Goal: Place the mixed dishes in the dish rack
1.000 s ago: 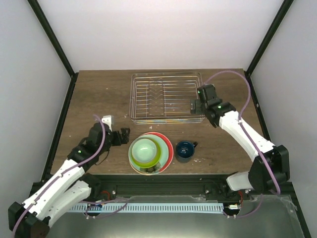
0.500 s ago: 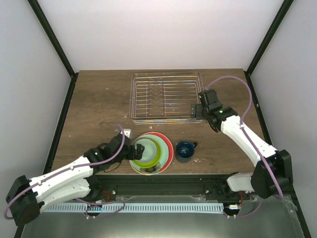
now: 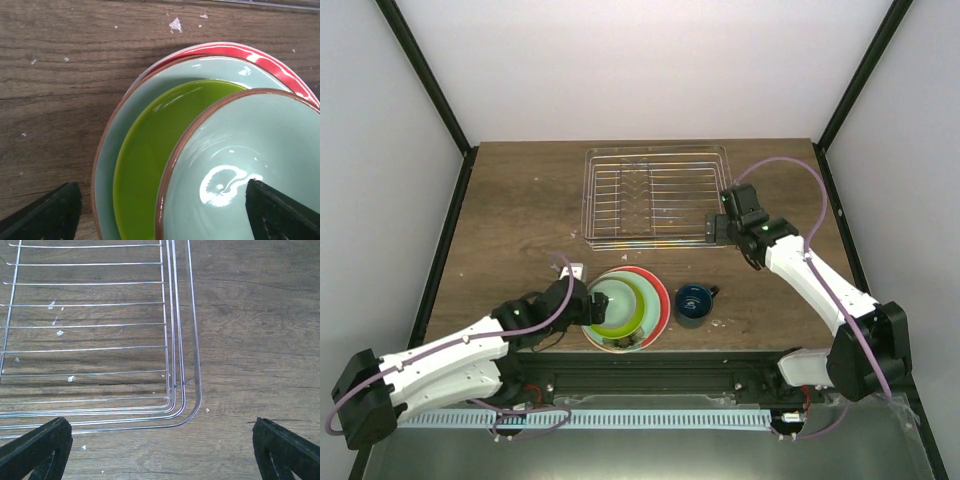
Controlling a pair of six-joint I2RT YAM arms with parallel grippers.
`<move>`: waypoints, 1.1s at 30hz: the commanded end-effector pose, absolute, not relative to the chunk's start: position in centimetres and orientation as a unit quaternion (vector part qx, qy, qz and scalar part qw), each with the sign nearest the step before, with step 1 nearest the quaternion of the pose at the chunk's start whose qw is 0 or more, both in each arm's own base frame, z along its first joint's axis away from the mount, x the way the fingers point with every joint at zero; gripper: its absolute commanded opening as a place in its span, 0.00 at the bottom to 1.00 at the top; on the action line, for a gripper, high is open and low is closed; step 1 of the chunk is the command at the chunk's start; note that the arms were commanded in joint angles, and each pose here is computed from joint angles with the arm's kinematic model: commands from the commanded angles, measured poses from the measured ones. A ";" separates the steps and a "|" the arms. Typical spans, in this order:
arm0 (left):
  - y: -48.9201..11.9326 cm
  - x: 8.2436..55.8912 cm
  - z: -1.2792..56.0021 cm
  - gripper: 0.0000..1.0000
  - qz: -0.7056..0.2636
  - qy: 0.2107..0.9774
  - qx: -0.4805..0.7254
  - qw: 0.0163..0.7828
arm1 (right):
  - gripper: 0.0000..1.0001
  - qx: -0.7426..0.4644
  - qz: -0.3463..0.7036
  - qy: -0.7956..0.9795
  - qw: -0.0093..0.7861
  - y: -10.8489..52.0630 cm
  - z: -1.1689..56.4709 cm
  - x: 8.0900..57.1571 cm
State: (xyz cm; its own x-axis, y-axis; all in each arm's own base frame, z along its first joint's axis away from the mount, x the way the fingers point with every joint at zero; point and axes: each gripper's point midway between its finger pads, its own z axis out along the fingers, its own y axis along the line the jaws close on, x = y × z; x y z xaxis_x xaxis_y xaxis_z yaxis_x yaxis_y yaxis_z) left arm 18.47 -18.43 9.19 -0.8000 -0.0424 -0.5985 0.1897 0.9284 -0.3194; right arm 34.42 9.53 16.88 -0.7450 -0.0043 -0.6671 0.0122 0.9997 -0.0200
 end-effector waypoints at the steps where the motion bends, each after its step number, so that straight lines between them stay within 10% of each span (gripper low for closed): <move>1: -18.2 18.7 9.9 0.87 -0.180 0.929 0.030 0.323 | 1.00 0.007 -0.003 0.929 0.370 9.8 17.6 34.4; 10: -18.3 18.7 9.0 0.56 -0.171 0.934 0.032 0.312 | 1.00 0.004 -0.007 0.930 0.367 9.7 17.4 34.4; 18: -19.2 18.9 8.2 0.48 -0.169 0.938 0.042 0.300 | 1.00 0.003 -0.009 0.932 0.363 9.7 17.1 34.5; 28: -19.5 19.0 9.4 0.02 -0.177 0.934 0.047 0.305 | 1.00 0.001 -0.011 0.931 0.365 9.7 17.2 34.5; 33: -19.9 19.0 11.0 0.00 -0.207 0.924 0.048 0.319 | 1.00 -0.010 0.012 0.931 0.364 10.5 17.2 34.3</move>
State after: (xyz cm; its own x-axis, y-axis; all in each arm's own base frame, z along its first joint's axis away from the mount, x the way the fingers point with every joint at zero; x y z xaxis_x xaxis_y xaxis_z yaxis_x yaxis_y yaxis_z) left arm 18.51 -18.84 8.19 -0.8238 -0.0023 -0.5668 0.1902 0.9409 -0.2802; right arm 34.43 9.65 16.83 -0.7453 -0.0057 -0.6667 0.0069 0.9998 -0.0164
